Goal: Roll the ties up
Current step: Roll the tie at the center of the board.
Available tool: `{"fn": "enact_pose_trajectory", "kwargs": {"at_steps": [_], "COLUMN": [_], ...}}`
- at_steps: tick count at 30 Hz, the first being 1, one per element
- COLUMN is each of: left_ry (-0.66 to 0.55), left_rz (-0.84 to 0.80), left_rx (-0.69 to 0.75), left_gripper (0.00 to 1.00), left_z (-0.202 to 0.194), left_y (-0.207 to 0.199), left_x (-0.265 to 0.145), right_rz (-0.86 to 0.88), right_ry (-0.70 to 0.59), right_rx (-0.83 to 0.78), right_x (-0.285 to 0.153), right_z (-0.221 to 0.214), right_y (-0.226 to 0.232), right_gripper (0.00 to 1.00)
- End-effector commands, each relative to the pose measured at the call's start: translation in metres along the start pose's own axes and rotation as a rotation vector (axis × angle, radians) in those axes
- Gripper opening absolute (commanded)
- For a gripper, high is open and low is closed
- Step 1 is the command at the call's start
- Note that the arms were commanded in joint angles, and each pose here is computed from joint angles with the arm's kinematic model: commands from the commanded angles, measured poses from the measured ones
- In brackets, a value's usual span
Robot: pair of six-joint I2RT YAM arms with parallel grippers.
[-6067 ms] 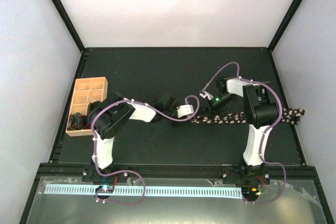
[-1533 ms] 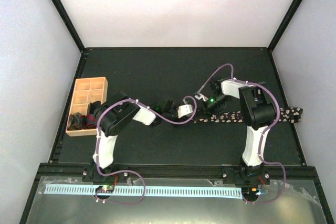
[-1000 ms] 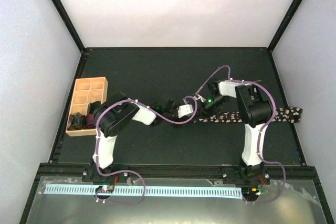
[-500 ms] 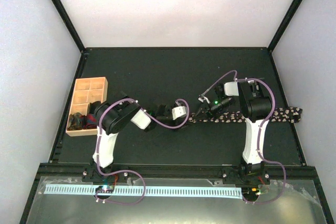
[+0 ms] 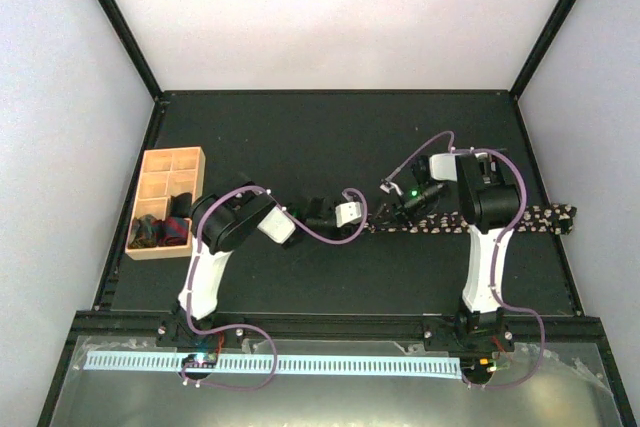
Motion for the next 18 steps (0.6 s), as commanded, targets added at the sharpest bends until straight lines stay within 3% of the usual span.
{"fn": "enact_pose_trajectory", "kwargs": {"at_steps": [1,5,18], "left_ry": [0.261,0.320,0.351], "left_rz": [0.083,0.109,0.105], "left_rx": [-0.096,-0.123,-0.137], "left_gripper": [0.38,0.38,0.40], "left_z": [-0.047,-0.047,-0.044], "left_y": [0.002,0.000,-0.001], "left_x": [-0.011,-0.018,-0.015], "right_rz": [-0.182,-0.221,-0.166], "right_ry": [0.008,-0.016,0.006], "right_rx": [-0.073,-0.123,-0.131], "right_x": [-0.018,-0.030,0.003], "right_z": [0.005,0.008,0.023], "right_y": [0.002,0.018,0.029], "right_gripper": [0.32,0.38,0.36]}}
Point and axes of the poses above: each gripper's point midway between its finger pads, its own x axis out along the fingers, its own y axis along the line the jaws close on, z = x × y, the point moved 6 cm from there along -x, back along the fingers, and after that the axes turned 14 degrees about -x, right-handed, at the moved point
